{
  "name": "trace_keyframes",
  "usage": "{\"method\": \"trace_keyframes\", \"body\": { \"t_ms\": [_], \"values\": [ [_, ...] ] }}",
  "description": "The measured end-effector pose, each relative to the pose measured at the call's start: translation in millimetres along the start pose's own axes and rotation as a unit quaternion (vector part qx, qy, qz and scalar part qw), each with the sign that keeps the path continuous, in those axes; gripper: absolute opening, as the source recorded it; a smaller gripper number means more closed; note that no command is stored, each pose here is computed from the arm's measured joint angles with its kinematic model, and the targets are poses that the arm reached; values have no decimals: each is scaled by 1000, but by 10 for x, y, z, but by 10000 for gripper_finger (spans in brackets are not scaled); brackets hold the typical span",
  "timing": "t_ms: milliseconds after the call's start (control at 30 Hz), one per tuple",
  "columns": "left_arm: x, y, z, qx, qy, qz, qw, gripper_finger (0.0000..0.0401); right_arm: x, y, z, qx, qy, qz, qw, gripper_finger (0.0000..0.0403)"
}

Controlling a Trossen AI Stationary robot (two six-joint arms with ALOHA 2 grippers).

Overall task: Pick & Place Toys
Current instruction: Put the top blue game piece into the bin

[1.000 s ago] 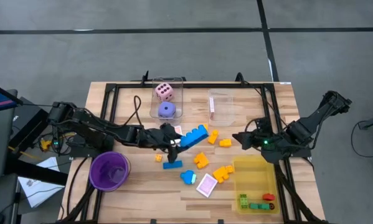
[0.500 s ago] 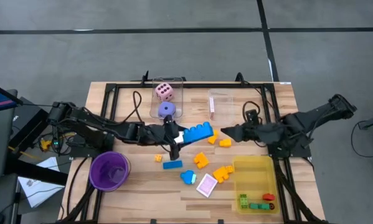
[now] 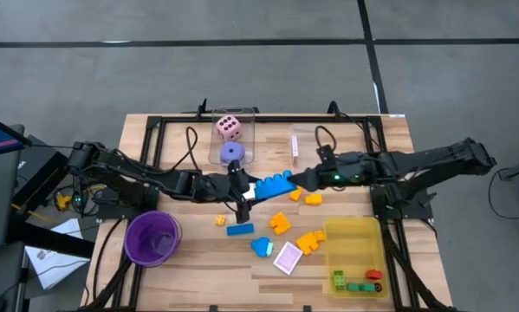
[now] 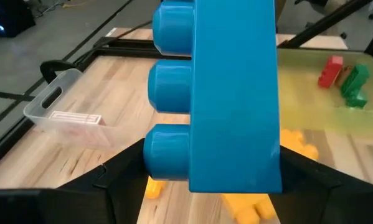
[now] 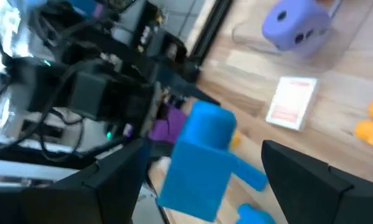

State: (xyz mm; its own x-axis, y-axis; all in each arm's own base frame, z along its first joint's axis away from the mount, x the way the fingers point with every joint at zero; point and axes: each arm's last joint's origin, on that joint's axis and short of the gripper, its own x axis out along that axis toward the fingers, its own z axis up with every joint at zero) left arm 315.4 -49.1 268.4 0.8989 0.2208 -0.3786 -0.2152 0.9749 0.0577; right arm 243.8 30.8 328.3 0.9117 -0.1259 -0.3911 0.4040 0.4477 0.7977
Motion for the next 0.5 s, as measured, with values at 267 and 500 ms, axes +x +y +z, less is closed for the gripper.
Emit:
{"method": "trace_keyframes", "body": {
  "t_ms": [267, 500],
  "values": [
    [-5, 10, -65, -6, 33, 6, 999, 268, 338, -46, -23, -2, 48, 13, 999, 307],
    [-10, 21, -111, -13, 54, 21, 998, 267, 411, -93, -7, -7, 67, 9, 998, 307]
  ]
}}
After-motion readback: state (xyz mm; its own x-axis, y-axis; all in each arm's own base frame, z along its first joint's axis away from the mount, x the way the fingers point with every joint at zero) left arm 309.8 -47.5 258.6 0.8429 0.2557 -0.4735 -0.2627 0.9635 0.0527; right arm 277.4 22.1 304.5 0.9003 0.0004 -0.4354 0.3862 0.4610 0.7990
